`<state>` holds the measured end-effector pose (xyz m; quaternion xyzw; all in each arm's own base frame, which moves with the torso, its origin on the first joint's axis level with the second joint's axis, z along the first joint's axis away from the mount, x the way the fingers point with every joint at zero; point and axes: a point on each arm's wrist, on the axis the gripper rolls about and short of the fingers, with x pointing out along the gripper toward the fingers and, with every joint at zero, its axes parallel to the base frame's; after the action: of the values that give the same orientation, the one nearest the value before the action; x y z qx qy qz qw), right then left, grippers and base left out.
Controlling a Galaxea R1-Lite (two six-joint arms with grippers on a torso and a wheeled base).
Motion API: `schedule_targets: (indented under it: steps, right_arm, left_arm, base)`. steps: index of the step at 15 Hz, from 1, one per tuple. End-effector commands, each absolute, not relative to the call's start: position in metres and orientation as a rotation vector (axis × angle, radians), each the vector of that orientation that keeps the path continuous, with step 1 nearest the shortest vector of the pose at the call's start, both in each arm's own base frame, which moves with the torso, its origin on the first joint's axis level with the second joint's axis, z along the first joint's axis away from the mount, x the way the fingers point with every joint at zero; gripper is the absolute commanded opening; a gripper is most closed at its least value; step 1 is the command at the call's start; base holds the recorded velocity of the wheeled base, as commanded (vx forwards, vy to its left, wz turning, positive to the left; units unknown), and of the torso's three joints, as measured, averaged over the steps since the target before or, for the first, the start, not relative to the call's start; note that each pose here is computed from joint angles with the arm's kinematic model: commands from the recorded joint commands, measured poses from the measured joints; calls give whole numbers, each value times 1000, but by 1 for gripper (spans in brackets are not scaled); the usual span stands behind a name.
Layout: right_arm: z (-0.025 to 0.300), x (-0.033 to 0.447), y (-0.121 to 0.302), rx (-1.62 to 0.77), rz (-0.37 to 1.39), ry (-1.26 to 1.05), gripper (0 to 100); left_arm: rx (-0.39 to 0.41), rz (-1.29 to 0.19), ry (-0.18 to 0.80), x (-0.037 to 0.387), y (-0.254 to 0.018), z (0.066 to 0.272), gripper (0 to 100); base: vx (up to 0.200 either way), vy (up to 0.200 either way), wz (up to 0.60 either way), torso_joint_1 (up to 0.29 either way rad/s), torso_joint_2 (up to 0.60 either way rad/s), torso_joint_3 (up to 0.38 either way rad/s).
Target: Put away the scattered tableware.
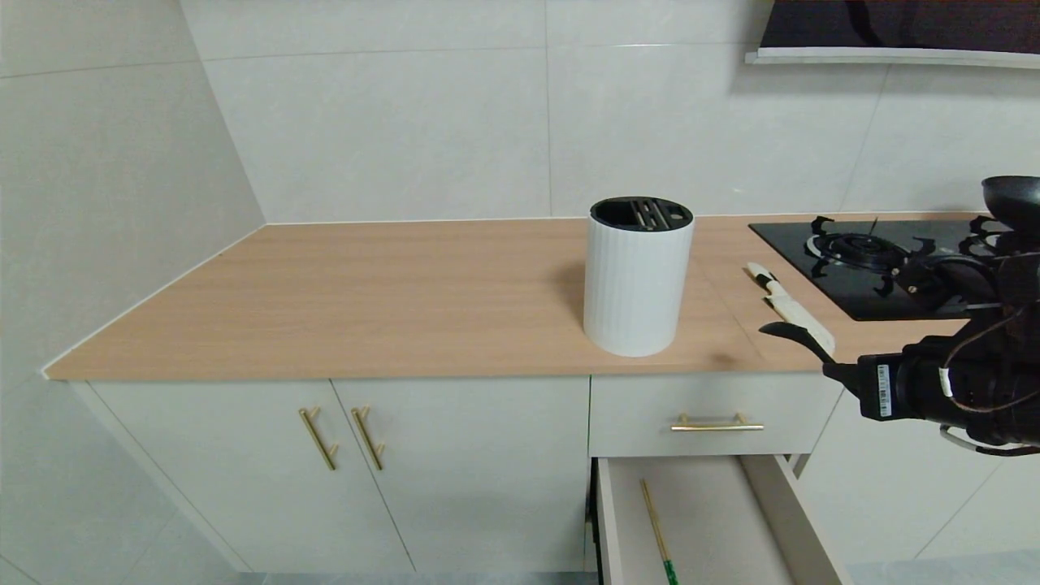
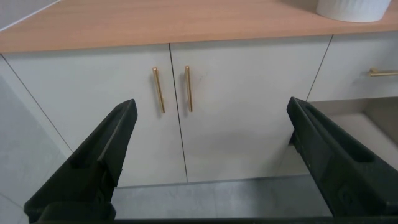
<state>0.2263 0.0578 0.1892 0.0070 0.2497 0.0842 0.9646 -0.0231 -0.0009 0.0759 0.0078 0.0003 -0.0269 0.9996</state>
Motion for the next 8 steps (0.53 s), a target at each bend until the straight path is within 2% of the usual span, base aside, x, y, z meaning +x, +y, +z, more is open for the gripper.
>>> schedule_targets:
  steps: [1, 4, 8]
  right_arm:
    - [183, 231, 60, 8, 173, 531, 0]
    - [176, 236, 61, -7, 173, 554, 0]
    - [176, 235, 64, -10, 183, 555, 0]
  left_arm:
    - [15, -54, 3, -23, -1, 76, 100]
    - [15, -54, 3, -23, -1, 76, 100]
    - [15, -54, 3, -23, -1, 76, 100]
  base:
    - [0, 0, 0, 0, 0, 0]
    - [0, 0, 0, -47, 99, 63]
    - [0, 0, 0, -188, 447, 251]
